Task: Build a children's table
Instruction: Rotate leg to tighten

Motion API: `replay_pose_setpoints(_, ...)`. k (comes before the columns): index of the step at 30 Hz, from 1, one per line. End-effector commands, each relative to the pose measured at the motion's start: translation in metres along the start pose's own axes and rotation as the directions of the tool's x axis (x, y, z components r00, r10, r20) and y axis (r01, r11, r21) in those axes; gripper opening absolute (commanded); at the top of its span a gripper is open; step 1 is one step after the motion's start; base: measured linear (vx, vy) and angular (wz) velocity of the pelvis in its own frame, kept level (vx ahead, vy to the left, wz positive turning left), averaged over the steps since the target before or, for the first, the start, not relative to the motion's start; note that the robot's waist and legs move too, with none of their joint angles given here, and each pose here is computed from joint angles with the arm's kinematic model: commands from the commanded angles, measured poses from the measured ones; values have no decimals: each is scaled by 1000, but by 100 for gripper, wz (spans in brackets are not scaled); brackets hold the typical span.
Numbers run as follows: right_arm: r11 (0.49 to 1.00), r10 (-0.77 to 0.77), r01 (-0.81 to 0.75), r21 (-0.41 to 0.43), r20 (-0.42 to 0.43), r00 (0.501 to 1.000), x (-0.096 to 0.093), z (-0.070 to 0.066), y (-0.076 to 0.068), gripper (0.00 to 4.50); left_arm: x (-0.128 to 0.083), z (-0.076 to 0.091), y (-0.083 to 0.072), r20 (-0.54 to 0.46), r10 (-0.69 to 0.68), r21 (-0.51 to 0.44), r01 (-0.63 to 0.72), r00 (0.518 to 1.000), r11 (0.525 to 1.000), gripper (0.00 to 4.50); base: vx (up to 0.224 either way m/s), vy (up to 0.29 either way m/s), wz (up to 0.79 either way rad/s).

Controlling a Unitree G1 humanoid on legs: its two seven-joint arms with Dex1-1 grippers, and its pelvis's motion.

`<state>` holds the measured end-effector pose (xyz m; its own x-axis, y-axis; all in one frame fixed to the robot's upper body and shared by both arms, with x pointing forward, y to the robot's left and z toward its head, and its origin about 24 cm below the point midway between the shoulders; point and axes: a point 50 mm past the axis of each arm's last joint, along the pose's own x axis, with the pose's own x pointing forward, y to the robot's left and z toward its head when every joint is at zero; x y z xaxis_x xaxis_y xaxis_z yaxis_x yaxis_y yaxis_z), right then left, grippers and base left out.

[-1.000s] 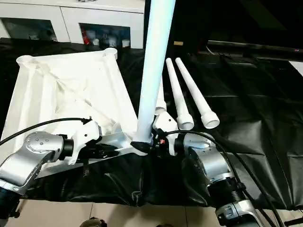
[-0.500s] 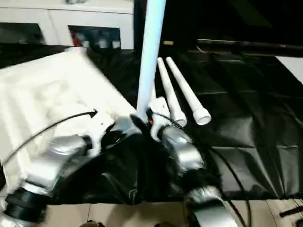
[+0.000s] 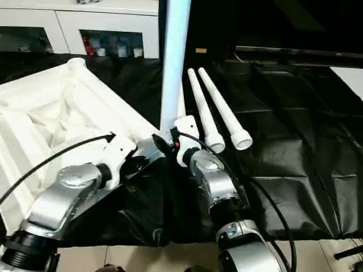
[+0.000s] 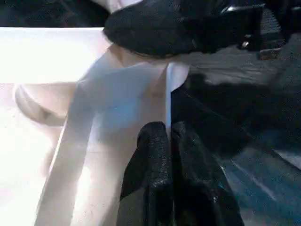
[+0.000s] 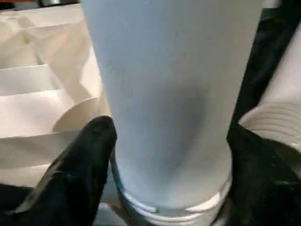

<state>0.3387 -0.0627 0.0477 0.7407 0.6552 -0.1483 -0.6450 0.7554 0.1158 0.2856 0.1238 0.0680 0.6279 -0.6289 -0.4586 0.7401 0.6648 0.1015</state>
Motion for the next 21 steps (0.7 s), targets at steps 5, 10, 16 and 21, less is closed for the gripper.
replay_pose_setpoints(5, 985, 165, -166, -55, -28, 986, -11, 0, 2, 365, -4, 20, -9, 107, -190, 102, 179, 976, 978, 0, 0, 0, 0)
replay_pose_setpoints(10, 939, 297, -309, -150, -101, 950, -32, -2, -6, 365, -12, 13, -1, 66, -275, 138, 265, 959, 954, 0, 0, 0, 0)
replay_pose_setpoints(16, 884, 387, -421, -204, -185, 903, -50, -2, -12, 349, -21, 6, 5, 8, -365, 168, 358, 931, 918, 0, 0, 0, 0)
replay_pose_setpoints(21, 867, 412, -449, -214, -199, 889, -51, -1, -12, 319, -25, 3, 8, -21, -407, 179, 404, 913, 897, 0, 0, 0, 0)
